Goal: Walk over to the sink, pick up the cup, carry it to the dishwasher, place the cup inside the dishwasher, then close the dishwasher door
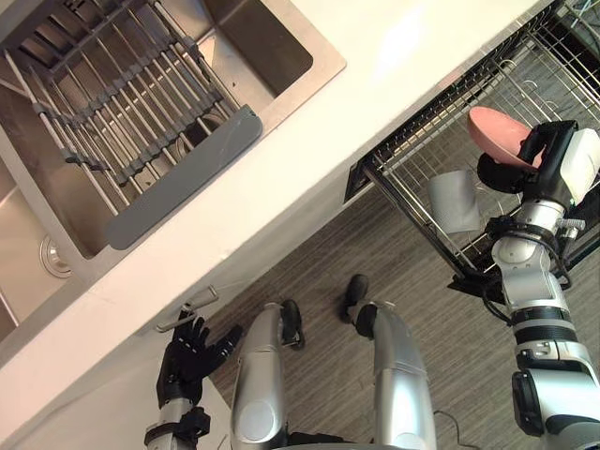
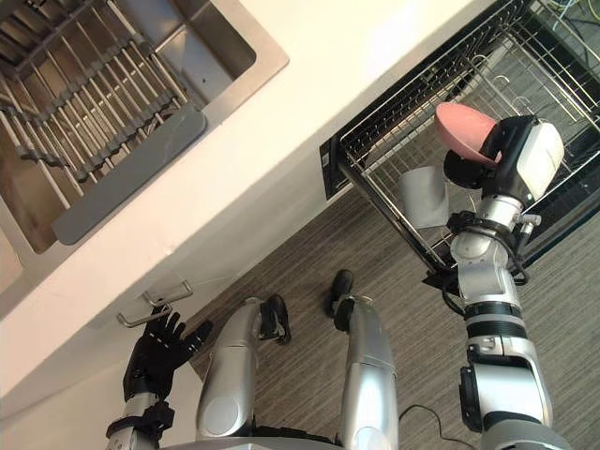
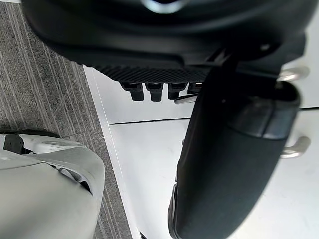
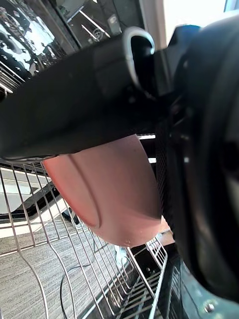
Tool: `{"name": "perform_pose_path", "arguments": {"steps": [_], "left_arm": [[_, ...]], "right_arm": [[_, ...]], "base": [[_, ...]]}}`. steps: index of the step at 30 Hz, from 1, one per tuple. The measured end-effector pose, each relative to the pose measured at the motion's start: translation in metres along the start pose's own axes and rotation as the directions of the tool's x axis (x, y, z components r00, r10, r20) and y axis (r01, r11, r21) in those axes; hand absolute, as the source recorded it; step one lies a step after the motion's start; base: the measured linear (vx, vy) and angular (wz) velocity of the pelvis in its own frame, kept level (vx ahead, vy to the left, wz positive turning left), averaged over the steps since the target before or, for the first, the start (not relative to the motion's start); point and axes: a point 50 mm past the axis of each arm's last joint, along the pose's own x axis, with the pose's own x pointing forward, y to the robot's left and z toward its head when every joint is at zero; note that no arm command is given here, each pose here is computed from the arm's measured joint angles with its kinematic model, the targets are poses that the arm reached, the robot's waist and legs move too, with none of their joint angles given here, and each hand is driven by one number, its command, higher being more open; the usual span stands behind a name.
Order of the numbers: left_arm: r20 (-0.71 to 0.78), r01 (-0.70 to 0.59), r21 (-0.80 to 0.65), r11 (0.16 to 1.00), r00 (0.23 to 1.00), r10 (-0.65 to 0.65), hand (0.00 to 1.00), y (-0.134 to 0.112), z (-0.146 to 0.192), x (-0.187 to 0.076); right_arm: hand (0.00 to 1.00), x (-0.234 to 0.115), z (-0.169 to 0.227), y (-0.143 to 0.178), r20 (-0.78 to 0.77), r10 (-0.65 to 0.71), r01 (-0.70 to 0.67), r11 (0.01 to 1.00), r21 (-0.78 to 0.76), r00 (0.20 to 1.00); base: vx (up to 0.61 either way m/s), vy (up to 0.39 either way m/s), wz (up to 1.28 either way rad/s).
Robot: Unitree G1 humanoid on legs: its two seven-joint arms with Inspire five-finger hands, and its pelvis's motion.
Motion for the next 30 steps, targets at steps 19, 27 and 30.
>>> {"name": "perform_pose_path", "arguments": {"steps": [19, 27, 30], "left_arm": [[0.034, 0.004, -0.001, 1.000, 0.999, -0.003, 1.00, -0.002, 0.003, 0.001], [0.006, -0.012, 0.003, 1.000, 1.000, 0.012, 1.00, 0.002, 0.001, 0.001], [-0.028, -0.032, 0.008, 0.999, 0.999, 0.033, 1.00, 0.006, -0.002, -0.003]], "right_arm": [[1.00, 0.008, -0.002, 0.011, -0.080, 0.101, -0.101, 0.995, 0.004, 0.992], [1.00, -0.027, -0.015, 0.020, -0.068, 0.183, -0.182, 0.983, 0.018, 0.981], [1.00, -0.047, -0.004, 0.017, -0.003, 0.156, -0.155, 0.986, 0.068, 0.988]], "base": [[-0.05, -0.007, 0.00], [-0.06, 0.014, -0.03], [0.01, 0.061, -0.13]]}}
